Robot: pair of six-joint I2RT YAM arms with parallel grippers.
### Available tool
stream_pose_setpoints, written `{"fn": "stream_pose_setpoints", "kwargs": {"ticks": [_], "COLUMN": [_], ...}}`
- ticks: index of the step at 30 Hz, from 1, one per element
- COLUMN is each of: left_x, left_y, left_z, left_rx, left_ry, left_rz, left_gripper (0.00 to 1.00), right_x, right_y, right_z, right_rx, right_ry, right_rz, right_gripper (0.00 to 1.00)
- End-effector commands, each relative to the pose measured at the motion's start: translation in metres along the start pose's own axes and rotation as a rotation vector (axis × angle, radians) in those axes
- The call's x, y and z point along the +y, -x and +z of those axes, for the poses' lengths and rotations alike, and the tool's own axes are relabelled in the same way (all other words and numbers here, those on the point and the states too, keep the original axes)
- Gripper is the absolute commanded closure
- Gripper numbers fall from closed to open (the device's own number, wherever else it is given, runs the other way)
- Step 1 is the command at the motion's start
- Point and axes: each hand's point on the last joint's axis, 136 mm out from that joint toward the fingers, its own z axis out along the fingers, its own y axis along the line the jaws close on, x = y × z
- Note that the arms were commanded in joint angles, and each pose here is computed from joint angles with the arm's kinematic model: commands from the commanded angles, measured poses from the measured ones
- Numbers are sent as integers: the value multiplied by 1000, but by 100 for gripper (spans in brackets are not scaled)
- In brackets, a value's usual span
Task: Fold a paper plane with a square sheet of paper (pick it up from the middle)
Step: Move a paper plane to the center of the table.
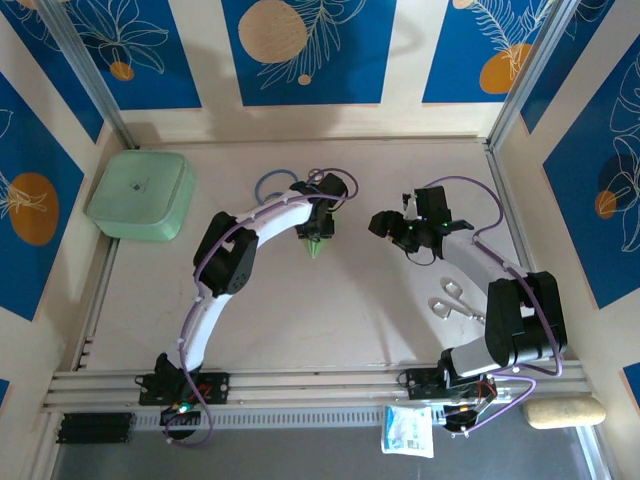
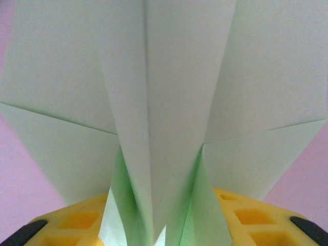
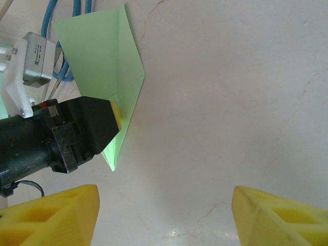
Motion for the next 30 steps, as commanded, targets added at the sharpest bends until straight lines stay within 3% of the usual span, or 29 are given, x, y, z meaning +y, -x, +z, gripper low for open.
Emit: {"fn": "stream_pose_setpoints", "kwargs": {"ticks": [1,18,23,30], "left_x": [2,13,44,137], "left_y": [2,41,50,39], "left_z": [10,-103,-162,-216], "left_rx": [24,-260,-423,-656], "left_ry": [-18,-152,-131,-27], "left_rz": [-35,-153,-165,-229], "left_gripper": [58,42,35,7], "right_x": [0,10,29,50], "right_y": [-1,14,43,82], "right_z": [2,-14,-44,-96], "right_rx": [17,-20,-126,-356], "right_ry": [11,-8,-34,-81], "right_rz": [10,-12,-97,-214], "right_gripper": [30,29,26,12]}}
